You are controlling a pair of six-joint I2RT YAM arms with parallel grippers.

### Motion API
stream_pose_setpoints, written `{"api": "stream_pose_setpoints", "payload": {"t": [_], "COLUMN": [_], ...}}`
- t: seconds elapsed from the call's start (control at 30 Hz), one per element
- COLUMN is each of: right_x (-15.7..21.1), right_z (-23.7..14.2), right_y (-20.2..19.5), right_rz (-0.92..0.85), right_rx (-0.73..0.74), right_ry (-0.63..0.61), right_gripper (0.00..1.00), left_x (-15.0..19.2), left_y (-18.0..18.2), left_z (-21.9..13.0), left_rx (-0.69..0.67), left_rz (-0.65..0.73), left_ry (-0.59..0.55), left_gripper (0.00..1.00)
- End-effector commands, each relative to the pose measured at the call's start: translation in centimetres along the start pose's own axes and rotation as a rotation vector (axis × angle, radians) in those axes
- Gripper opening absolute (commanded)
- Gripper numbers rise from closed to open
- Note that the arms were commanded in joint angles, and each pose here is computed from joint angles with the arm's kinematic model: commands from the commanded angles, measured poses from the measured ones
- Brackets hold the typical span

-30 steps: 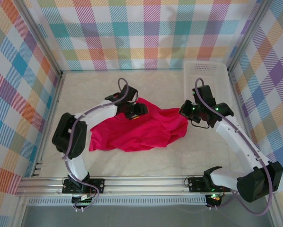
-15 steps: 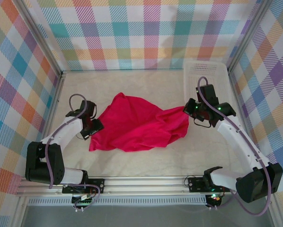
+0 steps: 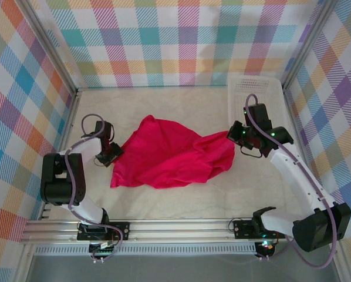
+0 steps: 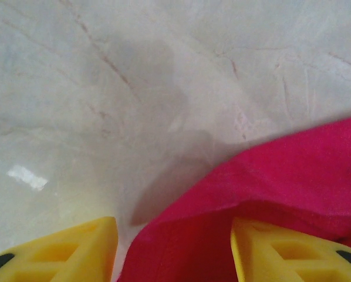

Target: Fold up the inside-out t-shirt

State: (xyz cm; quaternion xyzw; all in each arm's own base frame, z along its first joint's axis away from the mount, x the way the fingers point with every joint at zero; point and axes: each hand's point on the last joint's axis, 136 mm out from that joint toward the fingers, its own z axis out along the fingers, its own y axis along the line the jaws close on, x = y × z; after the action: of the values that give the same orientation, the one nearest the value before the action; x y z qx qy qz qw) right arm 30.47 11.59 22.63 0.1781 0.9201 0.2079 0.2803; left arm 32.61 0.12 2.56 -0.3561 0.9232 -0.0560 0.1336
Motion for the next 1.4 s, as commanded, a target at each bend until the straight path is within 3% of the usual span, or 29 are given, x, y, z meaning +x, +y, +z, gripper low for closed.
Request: {"api": "stream_pose_setpoints", "payload": {"t": [0.0, 0.27, 0.53, 0.57, 0.67, 0.7, 0.83, 0.9, 1.0, 1.13, 1.23, 1.37], "right_x": [-0.7, -0.4, -0.4, -0.5, -0.9, -1.0, -1.5, -1.6, -1.5, -1.3, -1.4, -1.4], "right_z": [-0.8, -0.1, -0.7, -0.8, -0.9, -1.0, -1.5, -1.6, -1.5, -1.3, -1.2, -1.0], "right_y": [1.3, 1.9, 2.2, 2.2, 2.4, 2.6, 3.0, 3.1, 3.0, 2.9, 2.9, 3.1], "right_rz": [-0.017, -0.003, -0.003, -0.003, -0.007, -0.009, -0.019, -0.02, -0.024, -0.023, -0.022, -0.018], "right_rx": [-0.053, -0.085, -0.1, -0.1, -0.099, -0.101, -0.106, -0.11, -0.107, -0.105, -0.107, -0.11], "right_ry": [-0.014, 0.016, 0.008, 0.006, 0.002, 0.003, -0.009, -0.012, -0.01, -0.002, -0.005, -0.001], "right_gripper": [0.0, 0.0, 0.0, 0.0, 0.0, 0.0, 0.0, 0.0, 0.0, 0.0, 0.0, 0.0], "left_x": [-2.6, -4.1, -4.0, -4.1, -4.3, -4.3, -4.4, -4.9, -5.1, -4.4, -3.7, -3.2], "left_y": [-1.8, -3.2, -2.0, -2.1, -2.3, -2.4, -2.1, -1.3, -0.7, -0.4, -0.8, -1.4], "left_z": [-0.7, -0.1, 1.5, 1.3, 0.4, 0.0, -2.0, -3.0, -4.0, -4.0, -3.3, -1.9], "left_rx": [0.062, 0.088, 0.032, 0.036, 0.049, 0.053, 0.043, -0.005, -0.027, -0.023, 0.01, 0.037], "left_rz": [0.013, 0.015, 0.002, 0.0, -0.007, -0.008, -0.007, 0.003, 0.013, 0.015, 0.018, 0.013], "left_ry": [-0.066, -0.079, -0.026, -0.031, -0.043, -0.045, -0.061, -0.085, -0.119, -0.103, -0.073, -0.034], "left_gripper": [0.53, 0.53, 0.39, 0.34, 0.02, 0.0, 0.04, 0.22, 0.33, 0.55, 0.59, 0.53]}}
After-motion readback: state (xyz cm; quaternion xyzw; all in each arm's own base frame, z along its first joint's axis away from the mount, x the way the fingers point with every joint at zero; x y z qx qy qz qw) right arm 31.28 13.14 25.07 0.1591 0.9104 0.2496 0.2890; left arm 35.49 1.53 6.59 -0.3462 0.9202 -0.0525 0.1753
